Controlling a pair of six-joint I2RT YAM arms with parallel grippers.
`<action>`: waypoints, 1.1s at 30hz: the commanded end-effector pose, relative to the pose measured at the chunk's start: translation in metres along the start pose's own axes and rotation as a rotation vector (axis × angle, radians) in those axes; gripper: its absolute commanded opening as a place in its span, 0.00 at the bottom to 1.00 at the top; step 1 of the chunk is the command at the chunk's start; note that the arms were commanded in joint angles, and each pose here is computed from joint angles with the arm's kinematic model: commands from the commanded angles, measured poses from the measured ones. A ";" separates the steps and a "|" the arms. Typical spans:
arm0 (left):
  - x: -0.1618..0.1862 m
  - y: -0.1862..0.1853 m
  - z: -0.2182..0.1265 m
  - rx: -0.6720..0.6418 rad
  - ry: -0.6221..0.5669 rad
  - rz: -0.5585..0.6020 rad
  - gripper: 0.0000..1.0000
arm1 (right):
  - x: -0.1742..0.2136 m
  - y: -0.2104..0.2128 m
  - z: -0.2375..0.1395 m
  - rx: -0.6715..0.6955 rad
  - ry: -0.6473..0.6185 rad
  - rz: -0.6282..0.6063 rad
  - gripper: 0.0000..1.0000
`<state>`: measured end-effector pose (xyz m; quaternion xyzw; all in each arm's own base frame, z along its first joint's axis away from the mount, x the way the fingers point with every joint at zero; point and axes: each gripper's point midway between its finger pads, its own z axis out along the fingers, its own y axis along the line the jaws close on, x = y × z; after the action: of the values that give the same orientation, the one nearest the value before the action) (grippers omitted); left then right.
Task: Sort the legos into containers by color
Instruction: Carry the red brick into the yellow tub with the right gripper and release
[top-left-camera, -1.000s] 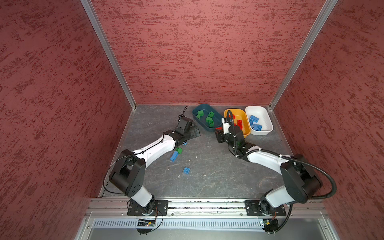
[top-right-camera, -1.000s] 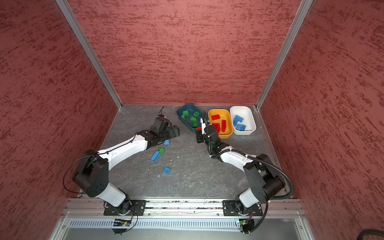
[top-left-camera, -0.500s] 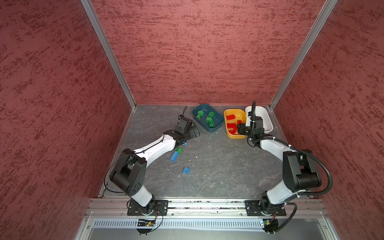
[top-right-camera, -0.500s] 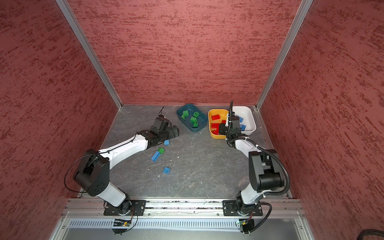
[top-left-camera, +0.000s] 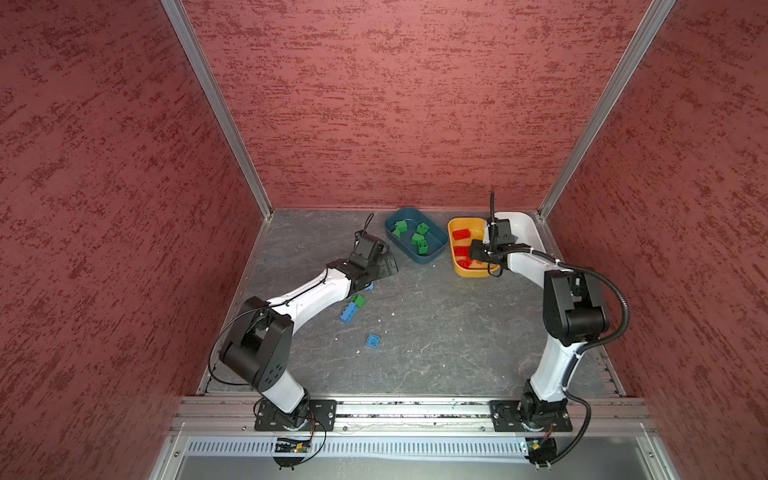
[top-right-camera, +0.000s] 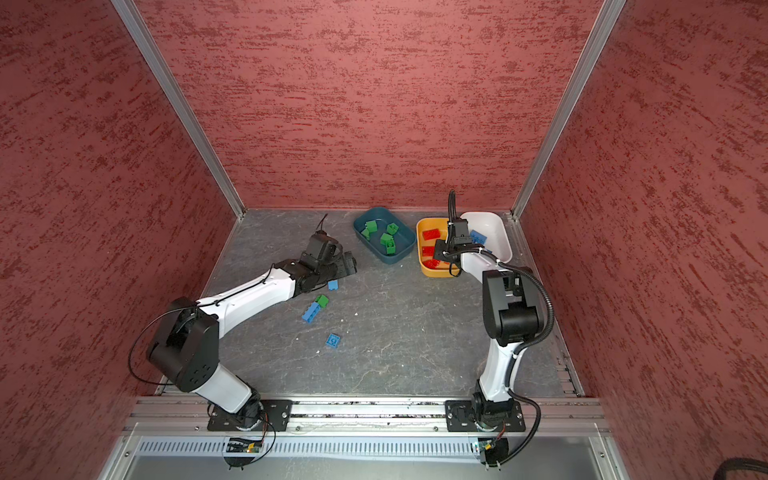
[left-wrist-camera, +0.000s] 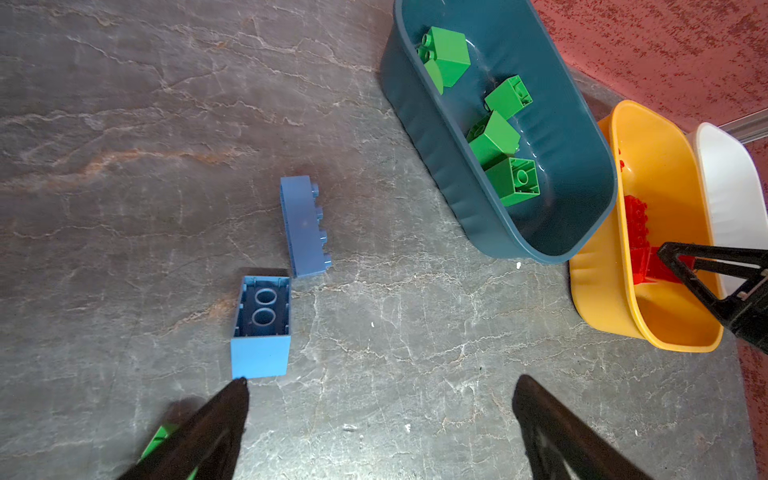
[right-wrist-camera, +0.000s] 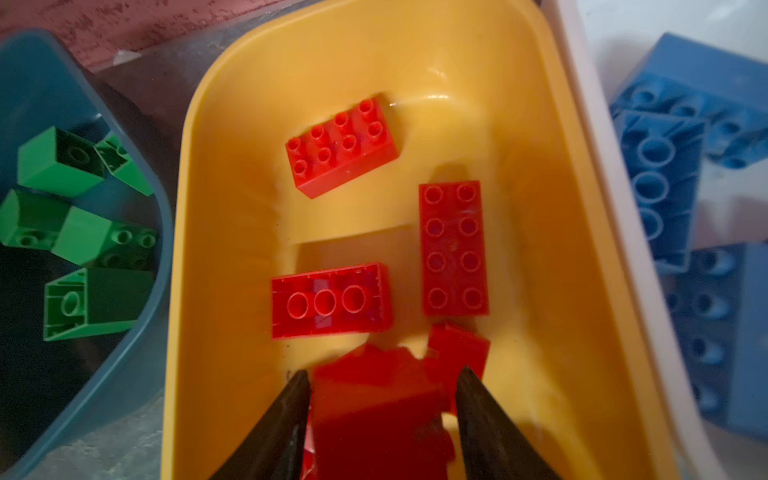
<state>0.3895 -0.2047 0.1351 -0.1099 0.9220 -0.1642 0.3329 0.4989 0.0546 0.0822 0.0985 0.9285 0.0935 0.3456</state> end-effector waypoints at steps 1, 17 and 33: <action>-0.005 0.001 0.000 -0.009 -0.009 -0.010 0.99 | -0.006 -0.003 -0.007 0.019 -0.008 0.025 0.68; 0.002 0.006 0.007 -0.028 0.022 -0.024 0.99 | -0.012 0.020 -0.046 -0.059 -0.074 0.043 0.99; 0.031 0.030 0.006 -0.112 0.157 -0.092 0.99 | -0.007 0.121 -0.087 -0.215 -0.222 -0.132 0.99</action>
<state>0.3742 -0.1917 0.1112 -0.1361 0.9398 -0.1381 0.2814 0.4581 0.1447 0.1593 0.0403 0.8931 0.1554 0.4202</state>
